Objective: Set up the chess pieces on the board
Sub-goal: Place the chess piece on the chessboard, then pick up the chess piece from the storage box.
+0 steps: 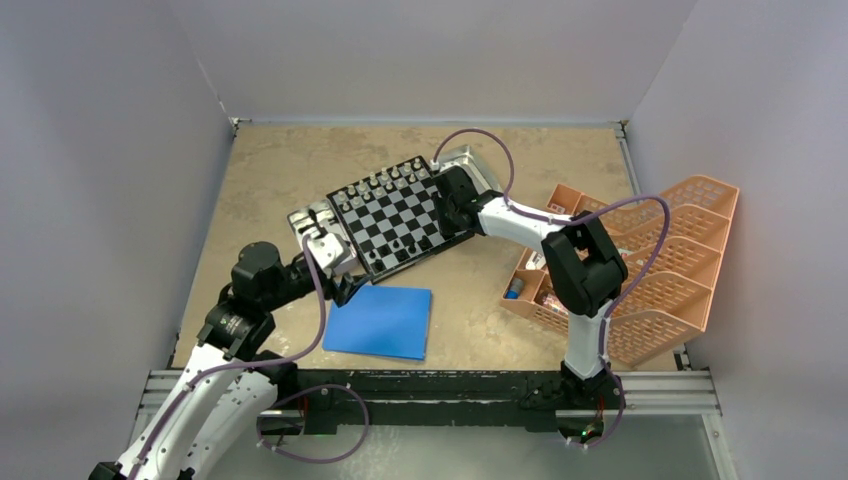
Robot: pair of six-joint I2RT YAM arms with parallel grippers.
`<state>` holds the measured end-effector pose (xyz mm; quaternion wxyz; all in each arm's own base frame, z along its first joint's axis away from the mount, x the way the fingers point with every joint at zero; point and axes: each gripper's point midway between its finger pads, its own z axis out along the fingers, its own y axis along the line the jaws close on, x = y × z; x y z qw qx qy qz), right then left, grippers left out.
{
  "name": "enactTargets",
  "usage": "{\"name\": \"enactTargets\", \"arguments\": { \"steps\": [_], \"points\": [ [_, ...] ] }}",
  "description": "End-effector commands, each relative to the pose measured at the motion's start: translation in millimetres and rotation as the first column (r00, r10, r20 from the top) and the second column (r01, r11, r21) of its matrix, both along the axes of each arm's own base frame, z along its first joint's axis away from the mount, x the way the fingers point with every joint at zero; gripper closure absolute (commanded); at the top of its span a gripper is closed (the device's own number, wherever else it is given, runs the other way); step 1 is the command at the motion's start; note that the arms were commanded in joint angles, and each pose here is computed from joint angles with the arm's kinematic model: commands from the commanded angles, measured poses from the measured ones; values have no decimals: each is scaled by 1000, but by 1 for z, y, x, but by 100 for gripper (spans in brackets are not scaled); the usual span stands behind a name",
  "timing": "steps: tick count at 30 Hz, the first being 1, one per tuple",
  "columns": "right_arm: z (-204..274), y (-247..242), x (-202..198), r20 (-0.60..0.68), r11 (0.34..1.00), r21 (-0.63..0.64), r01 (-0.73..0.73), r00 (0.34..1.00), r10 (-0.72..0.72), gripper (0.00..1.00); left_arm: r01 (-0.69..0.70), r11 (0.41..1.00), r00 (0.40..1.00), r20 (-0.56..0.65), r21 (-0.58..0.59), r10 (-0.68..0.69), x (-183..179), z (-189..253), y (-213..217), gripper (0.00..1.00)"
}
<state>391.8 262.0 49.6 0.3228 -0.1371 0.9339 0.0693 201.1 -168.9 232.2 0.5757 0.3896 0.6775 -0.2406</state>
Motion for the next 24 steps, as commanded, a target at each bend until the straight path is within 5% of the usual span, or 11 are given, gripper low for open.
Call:
{"name": "enactTargets", "arguments": {
  "steps": [1, 5, 8, 13, 16, 24],
  "points": [
    [27, -1, 10, 52, 998, 33, 54, 997, -55, 66, -46, 997, 998, 36, -59, 48, 7, 29, 1, 26],
    [51, 5, 10, 95, 995, 93, 37, 994, -46, 58, -202, 973, 978, -74, -109, 195, 22, 31, 12, 24],
    [70, 3, 9, 137, 992, 120, 32, 989, -49, 51, -385, 913, 909, -225, -133, 351, 40, 24, 24, 24],
    [114, -5, 1, 228, 981, 191, 31, 971, -75, 45, -529, 848, 801, -353, -40, 483, 61, 6, 35, 23],
    [144, -6, -7, 298, 965, 262, -1, 951, -80, 28, -605, 796, 725, -391, 34, 567, 78, -7, 43, 24],
    [208, -7, -37, 441, 900, 414, -137, 895, -67, 23, -702, 710, 597, -496, 57, 630, 131, -22, 82, 57]
  ]
}}
